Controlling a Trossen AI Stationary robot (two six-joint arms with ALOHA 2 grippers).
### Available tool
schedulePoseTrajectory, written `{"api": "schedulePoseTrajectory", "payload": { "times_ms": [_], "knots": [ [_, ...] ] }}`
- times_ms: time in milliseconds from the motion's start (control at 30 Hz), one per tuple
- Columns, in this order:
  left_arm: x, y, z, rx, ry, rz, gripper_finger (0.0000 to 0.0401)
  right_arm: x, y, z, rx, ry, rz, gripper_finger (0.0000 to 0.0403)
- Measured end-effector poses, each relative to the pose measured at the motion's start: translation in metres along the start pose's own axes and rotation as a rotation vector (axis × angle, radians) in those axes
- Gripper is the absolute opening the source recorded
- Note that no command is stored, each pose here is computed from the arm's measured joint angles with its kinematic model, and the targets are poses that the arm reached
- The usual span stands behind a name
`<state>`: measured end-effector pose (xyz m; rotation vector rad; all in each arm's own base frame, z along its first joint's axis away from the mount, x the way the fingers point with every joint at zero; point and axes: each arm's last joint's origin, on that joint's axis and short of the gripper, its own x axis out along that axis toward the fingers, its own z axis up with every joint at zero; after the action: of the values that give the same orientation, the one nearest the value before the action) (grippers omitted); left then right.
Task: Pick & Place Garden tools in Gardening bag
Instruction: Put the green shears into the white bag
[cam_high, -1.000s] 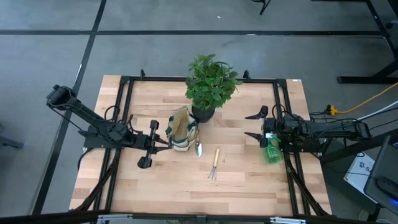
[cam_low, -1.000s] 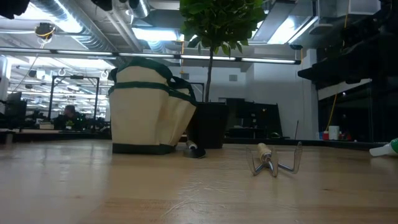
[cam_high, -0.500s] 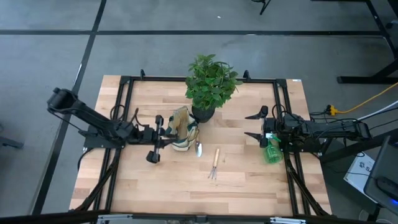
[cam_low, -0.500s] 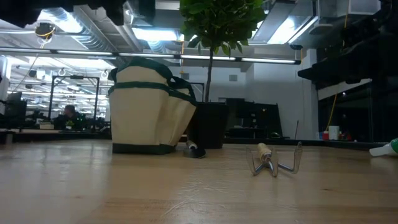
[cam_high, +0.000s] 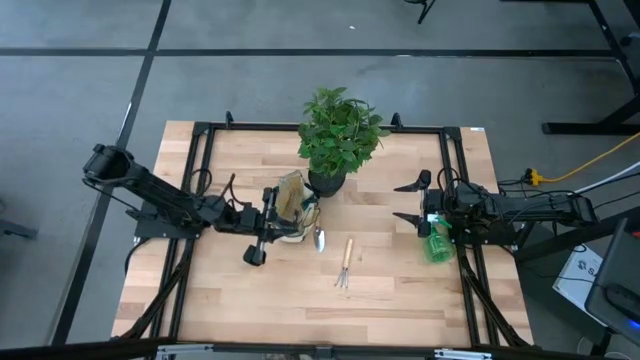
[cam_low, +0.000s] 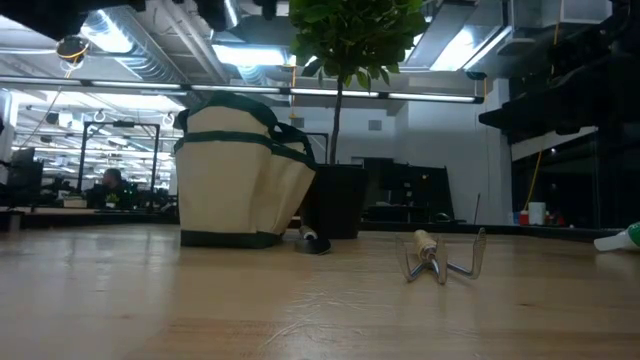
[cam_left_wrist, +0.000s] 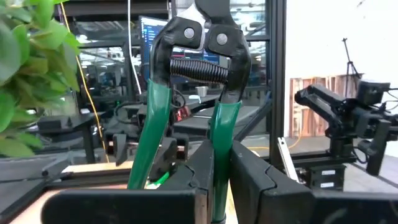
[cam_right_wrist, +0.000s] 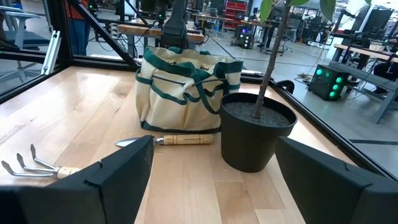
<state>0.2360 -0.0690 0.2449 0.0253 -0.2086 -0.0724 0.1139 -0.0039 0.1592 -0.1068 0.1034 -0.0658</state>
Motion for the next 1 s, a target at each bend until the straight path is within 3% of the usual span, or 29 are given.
{"api": "schedulePoseTrajectory", "payload": {
  "times_ms": [467, 767, 1000],
  "knots": [
    [0.030, -0.008, 0.000, 0.123, 0.018, -0.015, 0.0027, 0.000, 0.000, 0.000, 0.000, 0.000, -0.001, 0.0341],
    [0.020, -0.006, 0.009, 0.218, 0.111, 0.023, 0.0027, 0.000, 0.000, 0.000, 0.000, 0.000, -0.001, 0.0341],
    [-0.001, 0.008, 0.017, 0.258, 0.296, 0.030, 0.0027, 0.000, 0.000, 0.000, 0.000, 0.000, -0.001, 0.0341]
  ]
}}
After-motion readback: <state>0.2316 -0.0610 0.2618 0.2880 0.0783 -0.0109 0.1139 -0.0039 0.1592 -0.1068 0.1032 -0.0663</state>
